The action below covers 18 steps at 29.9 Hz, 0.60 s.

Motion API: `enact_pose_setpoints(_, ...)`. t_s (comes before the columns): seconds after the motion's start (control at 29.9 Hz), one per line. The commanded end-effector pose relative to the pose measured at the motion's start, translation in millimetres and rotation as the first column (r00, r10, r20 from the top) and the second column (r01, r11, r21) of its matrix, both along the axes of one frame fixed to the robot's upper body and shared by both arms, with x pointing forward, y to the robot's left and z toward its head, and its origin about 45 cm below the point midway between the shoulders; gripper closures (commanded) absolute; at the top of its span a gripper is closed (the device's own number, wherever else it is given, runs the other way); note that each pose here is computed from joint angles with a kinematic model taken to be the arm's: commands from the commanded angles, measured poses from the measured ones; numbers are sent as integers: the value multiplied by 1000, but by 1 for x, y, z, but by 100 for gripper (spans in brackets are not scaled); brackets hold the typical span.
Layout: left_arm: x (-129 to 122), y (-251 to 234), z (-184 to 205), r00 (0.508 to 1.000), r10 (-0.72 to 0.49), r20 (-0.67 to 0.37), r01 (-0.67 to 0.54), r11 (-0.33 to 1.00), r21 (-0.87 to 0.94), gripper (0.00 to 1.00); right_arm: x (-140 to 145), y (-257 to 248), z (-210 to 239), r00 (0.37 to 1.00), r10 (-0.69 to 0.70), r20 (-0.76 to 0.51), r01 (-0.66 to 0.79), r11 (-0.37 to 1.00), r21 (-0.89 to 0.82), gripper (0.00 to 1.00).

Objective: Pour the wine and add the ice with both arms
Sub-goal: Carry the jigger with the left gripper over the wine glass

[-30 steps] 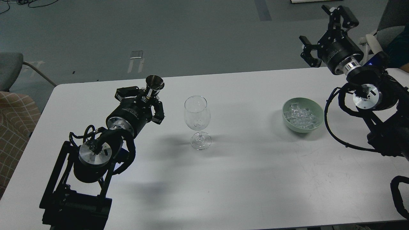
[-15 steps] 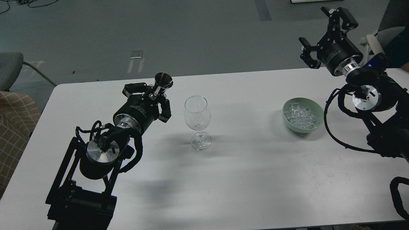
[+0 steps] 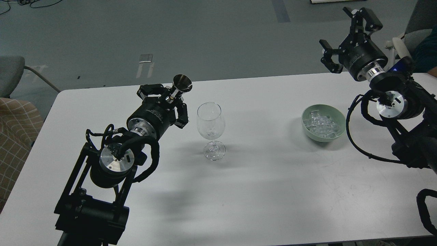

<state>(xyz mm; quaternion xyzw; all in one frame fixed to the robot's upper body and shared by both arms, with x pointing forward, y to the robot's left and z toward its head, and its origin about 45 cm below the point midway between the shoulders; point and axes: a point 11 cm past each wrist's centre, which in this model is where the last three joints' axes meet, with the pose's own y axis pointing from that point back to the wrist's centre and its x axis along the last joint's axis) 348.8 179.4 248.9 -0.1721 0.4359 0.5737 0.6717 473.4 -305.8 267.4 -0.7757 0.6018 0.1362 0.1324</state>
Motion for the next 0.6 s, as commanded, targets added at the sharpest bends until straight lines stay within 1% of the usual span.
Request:
enact_pose_setpoints(0.0,-3,-9,-3,1000,-28,-2,28,999,29,100,0,0,0,1000,0,-1,0,1000,0,0)
enact_pose_setpoints(0.57,-3,-14,-4,999,-44,17,42,996,77,100,0,1,-1,1000,1,-2,-1,1000,1,0)
